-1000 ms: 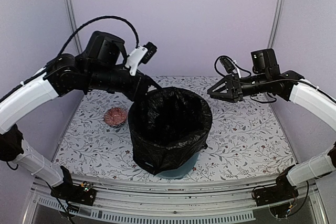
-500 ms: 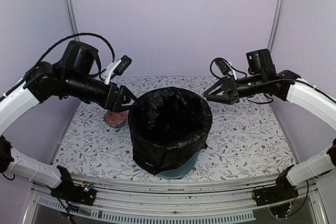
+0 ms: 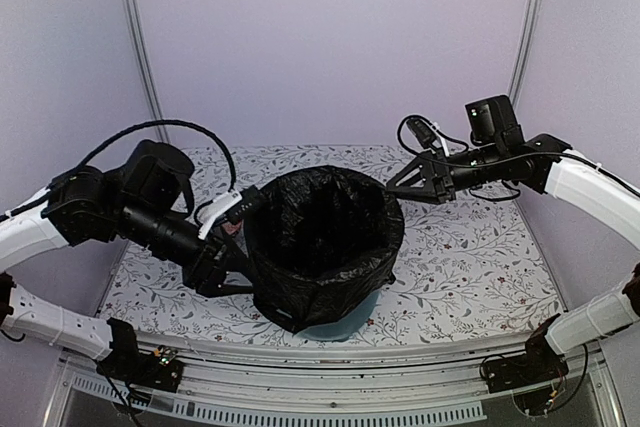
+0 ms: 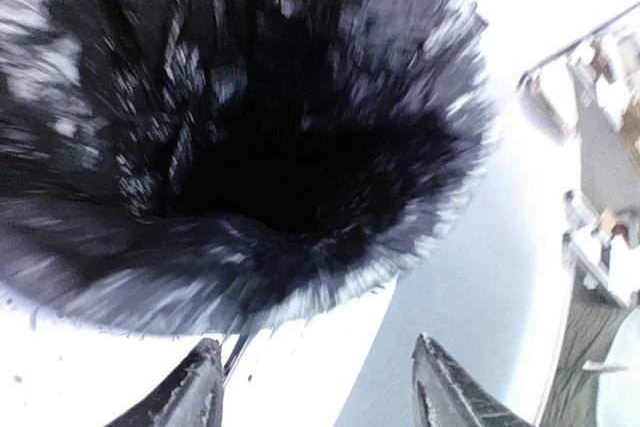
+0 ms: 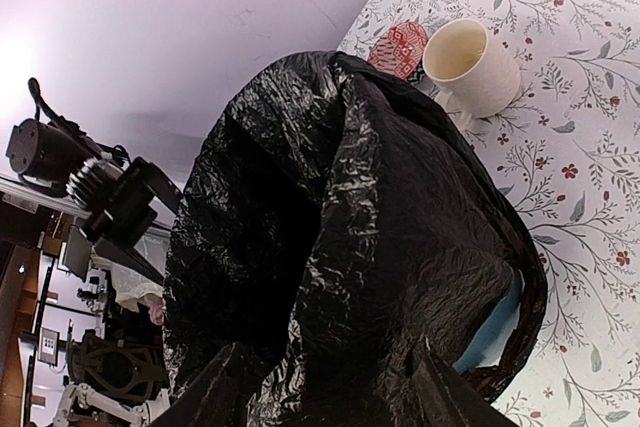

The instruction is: Put the trash bags into the trash bin

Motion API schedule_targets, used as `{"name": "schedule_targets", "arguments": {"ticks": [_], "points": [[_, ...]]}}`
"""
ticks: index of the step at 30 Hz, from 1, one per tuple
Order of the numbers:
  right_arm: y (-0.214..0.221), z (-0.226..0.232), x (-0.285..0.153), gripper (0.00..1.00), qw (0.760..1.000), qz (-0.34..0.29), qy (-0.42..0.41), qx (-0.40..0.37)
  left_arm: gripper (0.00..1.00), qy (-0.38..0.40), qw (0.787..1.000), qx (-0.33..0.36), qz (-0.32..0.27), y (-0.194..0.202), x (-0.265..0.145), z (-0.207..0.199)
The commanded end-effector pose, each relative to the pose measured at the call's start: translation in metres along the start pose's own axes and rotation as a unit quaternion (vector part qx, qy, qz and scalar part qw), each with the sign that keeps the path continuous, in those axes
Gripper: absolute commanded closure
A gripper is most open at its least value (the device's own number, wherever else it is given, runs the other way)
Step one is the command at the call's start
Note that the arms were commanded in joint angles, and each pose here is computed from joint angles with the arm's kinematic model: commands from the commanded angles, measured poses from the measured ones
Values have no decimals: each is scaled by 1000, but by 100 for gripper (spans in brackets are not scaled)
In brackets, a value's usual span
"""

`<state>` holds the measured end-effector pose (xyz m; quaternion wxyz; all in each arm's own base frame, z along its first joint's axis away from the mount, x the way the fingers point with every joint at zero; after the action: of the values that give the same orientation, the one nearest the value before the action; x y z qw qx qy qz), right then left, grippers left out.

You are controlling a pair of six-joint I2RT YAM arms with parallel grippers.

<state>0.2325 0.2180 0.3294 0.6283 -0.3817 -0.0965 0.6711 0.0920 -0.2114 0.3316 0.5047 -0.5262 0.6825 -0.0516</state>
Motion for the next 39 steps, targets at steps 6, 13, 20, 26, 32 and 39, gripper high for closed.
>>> {"name": "schedule_targets", "arguments": {"ticks": [6, 13, 20, 26, 32, 39], "points": [[-4, 9, -17, 43, 999, -24, 32, -11, 38, -42, 996, 67, -41, -11, 38, 1], [-16, -19, -74, 42, 982, -98, 148, 56, 37, -102, 986, 85, -96, -34, 69, 15], [-17, -20, -107, 41, 960, -127, 240, 63, 37, -173, 973, 65, -141, -76, 99, 44], [13, -23, -106, 41, 962, -118, 237, 63, 35, -190, 959, 33, -207, -128, 121, 85], [33, -24, -106, 41, 964, -101, 237, 67, 34, -195, 959, 18, -207, -165, 143, 121], [57, -29, -104, 41, 963, -90, 243, 78, 30, -185, 957, 18, -224, -145, 114, 112]]}}
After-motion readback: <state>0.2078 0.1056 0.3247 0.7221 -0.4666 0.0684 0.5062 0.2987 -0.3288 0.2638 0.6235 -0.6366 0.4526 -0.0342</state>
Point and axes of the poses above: each gripper's point midway between its finger pads, its own x axis out along the fingers, its own z axis along the line the jaws close on, y = z × x, the point moved 9 cm from there along -x, back along the fingers, and after that the axes turned 6 degrees about -x, right-handed, at the moved point
